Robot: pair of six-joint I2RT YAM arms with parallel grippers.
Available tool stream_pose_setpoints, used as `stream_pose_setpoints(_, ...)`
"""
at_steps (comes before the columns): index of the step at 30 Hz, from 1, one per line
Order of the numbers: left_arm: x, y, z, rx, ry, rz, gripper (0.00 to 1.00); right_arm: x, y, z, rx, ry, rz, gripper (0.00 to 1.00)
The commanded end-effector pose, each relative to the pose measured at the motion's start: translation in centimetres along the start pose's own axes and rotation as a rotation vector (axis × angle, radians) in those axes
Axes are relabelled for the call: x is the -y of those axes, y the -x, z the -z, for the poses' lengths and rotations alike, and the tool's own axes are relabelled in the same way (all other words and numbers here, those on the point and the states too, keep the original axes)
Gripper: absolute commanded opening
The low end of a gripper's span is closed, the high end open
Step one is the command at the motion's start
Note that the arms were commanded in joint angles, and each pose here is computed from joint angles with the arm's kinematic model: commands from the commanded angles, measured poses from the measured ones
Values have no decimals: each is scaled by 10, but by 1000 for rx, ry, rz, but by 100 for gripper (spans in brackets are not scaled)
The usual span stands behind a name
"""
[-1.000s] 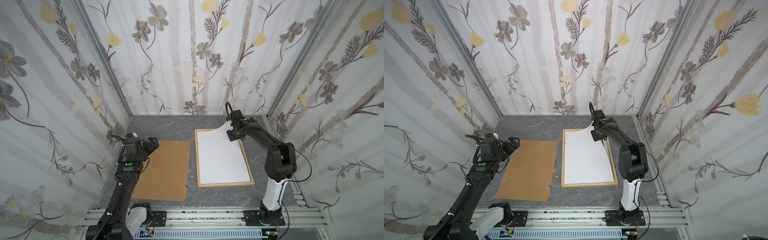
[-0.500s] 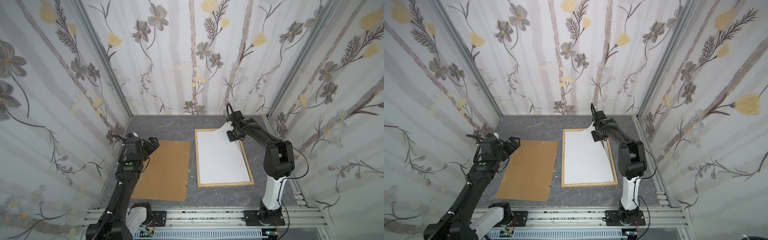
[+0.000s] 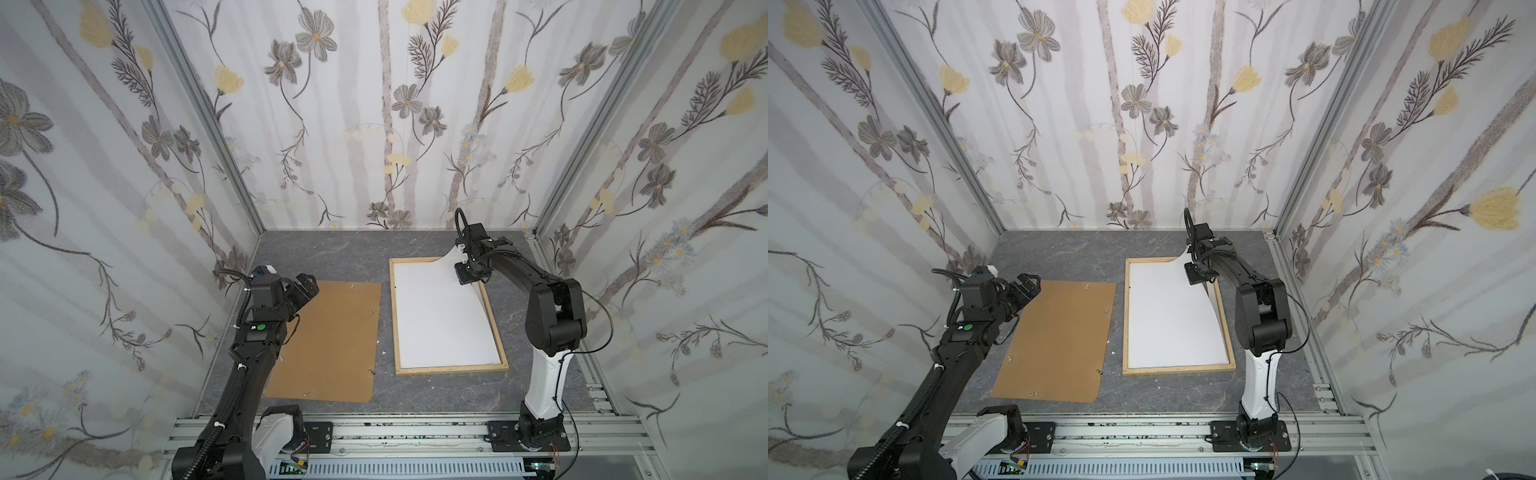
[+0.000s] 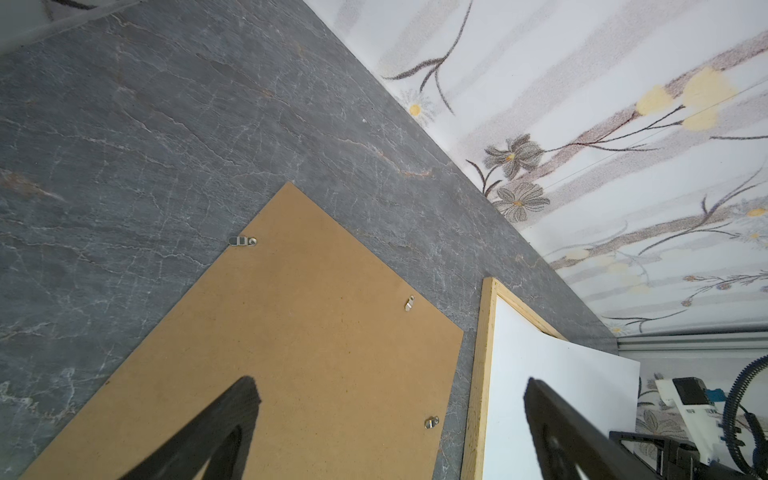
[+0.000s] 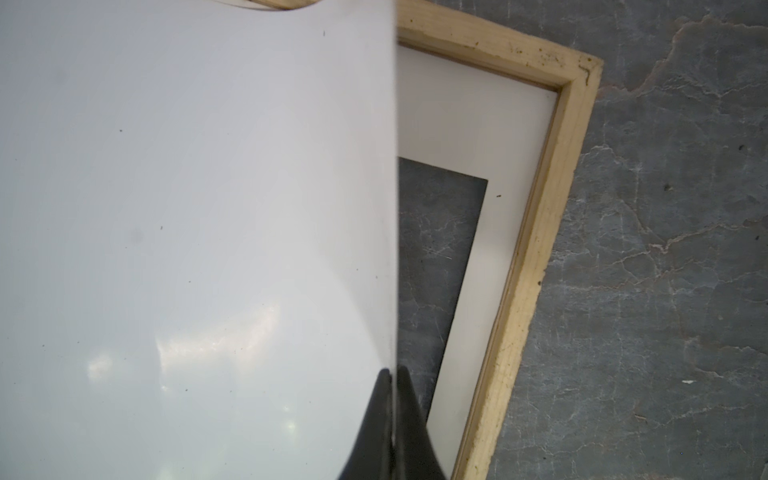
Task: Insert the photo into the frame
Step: 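Release the white sheet and raise the right gripper above the frame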
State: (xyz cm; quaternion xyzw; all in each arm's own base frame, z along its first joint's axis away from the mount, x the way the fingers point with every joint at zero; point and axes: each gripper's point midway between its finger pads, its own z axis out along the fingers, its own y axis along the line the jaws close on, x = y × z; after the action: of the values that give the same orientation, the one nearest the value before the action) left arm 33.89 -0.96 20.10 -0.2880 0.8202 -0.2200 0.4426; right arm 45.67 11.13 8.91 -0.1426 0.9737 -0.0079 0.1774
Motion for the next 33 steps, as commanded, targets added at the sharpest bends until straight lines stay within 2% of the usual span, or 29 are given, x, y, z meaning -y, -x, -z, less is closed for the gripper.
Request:
stream_pose_setpoints(1,3,6,0,28,-12,1,100,2,-1,-4,-5,-3,-12,11)
stream_pose_setpoints(10,5,7,2,33,-15,0,100,16,-6,-6,-22,-72,-54,34)
stream_pose_setpoints(13,4,7,2,33,-14,-1,100,18,-6,-5,-22,-81,-66,38)
stream_pose_setpoints(14,5,7,2,32,-14,-1,100,20,-6,-5,-24,-89,-70,43)
stream_pose_setpoints(17,5,8,3,35,-13,-2,100,24,-8,-4,-27,-109,-81,71)
stream_pose_setpoints(18,5,8,4,37,-12,-3,100,25,-8,-4,-27,-114,-86,73)
stream_pose_setpoints(20,4,8,4,37,-12,-3,100,28,-9,-4,-30,-128,-95,99)
stream_pose_setpoints(26,5,8,4,39,-12,-4,100,34,-5,8,-4,-156,-112,100)
stream_pose_setpoints(33,4,7,2,34,-15,2,100,24,4,28,80,-88,-133,100)
